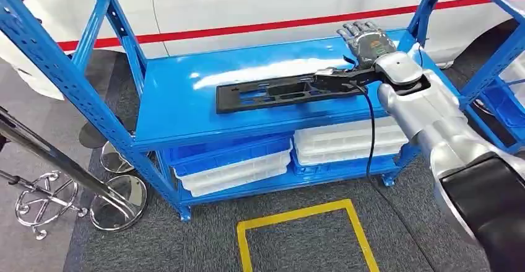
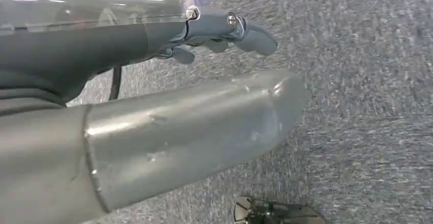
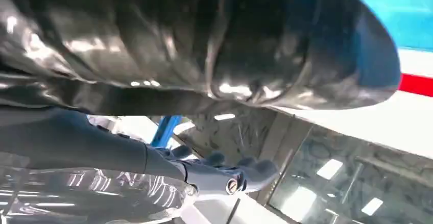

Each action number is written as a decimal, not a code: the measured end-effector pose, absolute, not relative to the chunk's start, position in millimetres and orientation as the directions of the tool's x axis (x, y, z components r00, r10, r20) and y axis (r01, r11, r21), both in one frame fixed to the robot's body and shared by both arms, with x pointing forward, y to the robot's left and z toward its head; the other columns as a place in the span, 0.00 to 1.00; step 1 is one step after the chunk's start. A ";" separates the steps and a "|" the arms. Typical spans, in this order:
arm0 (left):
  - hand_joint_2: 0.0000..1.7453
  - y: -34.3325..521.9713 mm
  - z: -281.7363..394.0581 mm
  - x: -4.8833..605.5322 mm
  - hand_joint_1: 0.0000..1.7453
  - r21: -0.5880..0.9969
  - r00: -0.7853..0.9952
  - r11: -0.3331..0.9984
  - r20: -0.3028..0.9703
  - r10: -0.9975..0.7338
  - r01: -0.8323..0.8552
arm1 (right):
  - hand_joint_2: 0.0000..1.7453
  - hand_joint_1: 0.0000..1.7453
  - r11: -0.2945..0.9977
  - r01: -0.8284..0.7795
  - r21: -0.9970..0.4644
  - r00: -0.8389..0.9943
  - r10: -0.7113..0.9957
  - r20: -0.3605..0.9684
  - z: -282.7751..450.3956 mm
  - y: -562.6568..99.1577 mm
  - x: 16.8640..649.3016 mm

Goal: Take the parts from the cabinet and place them on the table.

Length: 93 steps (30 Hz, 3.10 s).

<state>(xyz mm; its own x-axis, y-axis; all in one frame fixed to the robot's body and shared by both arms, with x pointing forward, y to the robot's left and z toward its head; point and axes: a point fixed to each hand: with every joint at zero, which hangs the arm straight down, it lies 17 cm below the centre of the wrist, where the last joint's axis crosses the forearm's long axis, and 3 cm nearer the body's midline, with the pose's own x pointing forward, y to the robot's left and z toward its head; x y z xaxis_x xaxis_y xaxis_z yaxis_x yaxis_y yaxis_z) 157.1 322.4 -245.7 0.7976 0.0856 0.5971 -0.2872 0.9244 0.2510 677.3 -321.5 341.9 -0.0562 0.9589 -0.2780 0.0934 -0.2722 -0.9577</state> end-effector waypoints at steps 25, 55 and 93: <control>0.00 331.6 -247.6 150.8 0.00 0.274 0.809 0.905 0.576 0.115 -0.324 | 1.00 0.00 -0.114 -0.041 -0.993 0.030 0.993 -0.115 310.6 -347.8 676.4; 0.00 340.7 -250.7 136.3 0.00 0.338 0.837 0.869 0.529 0.143 -0.362 | 1.00 0.00 -0.392 -0.364 -0.845 -0.066 0.916 -0.396 307.4 -355.1 662.0; 0.00 334.0 -250.3 135.2 0.00 0.343 0.838 0.873 0.531 0.124 -0.346 | 1.00 0.00 -0.356 -0.539 -0.763 -0.217 0.934 -0.283 199.9 -353.9 623.5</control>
<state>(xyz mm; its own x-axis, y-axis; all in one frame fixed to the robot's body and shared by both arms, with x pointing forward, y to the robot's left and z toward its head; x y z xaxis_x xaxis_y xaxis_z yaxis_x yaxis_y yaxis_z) 135.2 334.0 -250.3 0.8382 0.1238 0.5311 -0.3462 0.8732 0.3429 623.5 -353.9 199.9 -0.2165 0.9344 -0.2828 -0.5392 -0.3560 -0.7633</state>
